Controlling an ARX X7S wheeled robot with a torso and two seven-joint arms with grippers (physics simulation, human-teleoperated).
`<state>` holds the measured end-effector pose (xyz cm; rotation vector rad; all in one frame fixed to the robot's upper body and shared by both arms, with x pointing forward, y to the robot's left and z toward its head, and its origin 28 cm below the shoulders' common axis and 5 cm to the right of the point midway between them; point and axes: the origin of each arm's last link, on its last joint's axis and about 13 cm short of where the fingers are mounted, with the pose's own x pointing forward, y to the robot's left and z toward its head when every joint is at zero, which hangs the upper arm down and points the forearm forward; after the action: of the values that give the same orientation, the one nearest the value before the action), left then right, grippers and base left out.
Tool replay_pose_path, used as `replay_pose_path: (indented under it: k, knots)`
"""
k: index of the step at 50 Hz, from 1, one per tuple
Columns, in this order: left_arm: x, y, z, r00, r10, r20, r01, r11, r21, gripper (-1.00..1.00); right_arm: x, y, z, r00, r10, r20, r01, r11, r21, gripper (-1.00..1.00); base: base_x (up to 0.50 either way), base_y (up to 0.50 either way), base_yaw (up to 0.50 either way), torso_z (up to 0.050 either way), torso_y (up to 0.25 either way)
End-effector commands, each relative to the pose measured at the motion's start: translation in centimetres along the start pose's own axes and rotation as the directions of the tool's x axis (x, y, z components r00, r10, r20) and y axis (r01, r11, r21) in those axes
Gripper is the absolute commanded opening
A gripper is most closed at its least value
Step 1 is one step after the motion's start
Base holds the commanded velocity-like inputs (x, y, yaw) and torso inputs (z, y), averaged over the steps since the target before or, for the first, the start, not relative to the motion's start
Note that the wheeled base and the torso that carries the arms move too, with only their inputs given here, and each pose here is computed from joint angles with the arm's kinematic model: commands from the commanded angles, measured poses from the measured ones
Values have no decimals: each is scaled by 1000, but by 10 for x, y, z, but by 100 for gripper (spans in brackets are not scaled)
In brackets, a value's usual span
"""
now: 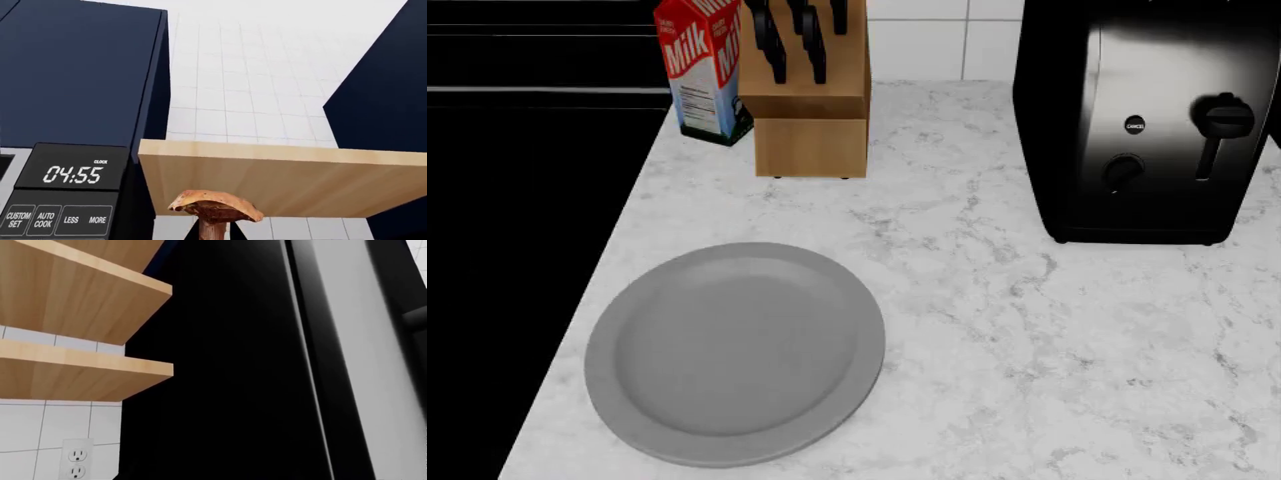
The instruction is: Pick the mushroom from the counter and place it in the microwave.
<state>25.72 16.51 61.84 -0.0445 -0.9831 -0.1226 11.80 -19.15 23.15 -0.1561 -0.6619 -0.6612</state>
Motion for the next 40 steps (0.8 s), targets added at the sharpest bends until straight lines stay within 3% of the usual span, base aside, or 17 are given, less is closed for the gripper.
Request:
replay_pose_path:
  k: [1, 22, 40]
  knots:
    - [-6, -16, 25, 997, -46, 59, 46, 999, -5, -100, 2, -3, 3, 1000, -4, 26, 3, 1000, 6, 100, 0, 0, 0, 0, 0]
    - [-16, -22, 48, 990, -62, 128, 65, 998, -18, -100, 0, -7, 4, 999, -14, 32, 14, 1000, 22, 100, 0, 0, 0, 0, 0]
    - [-14, -19, 47, 990, -44, 134, 47, 999, -12, -100, 0, -6, 4, 999, -16, 30, 15, 1000, 20, 100, 0, 0, 0, 0, 0]
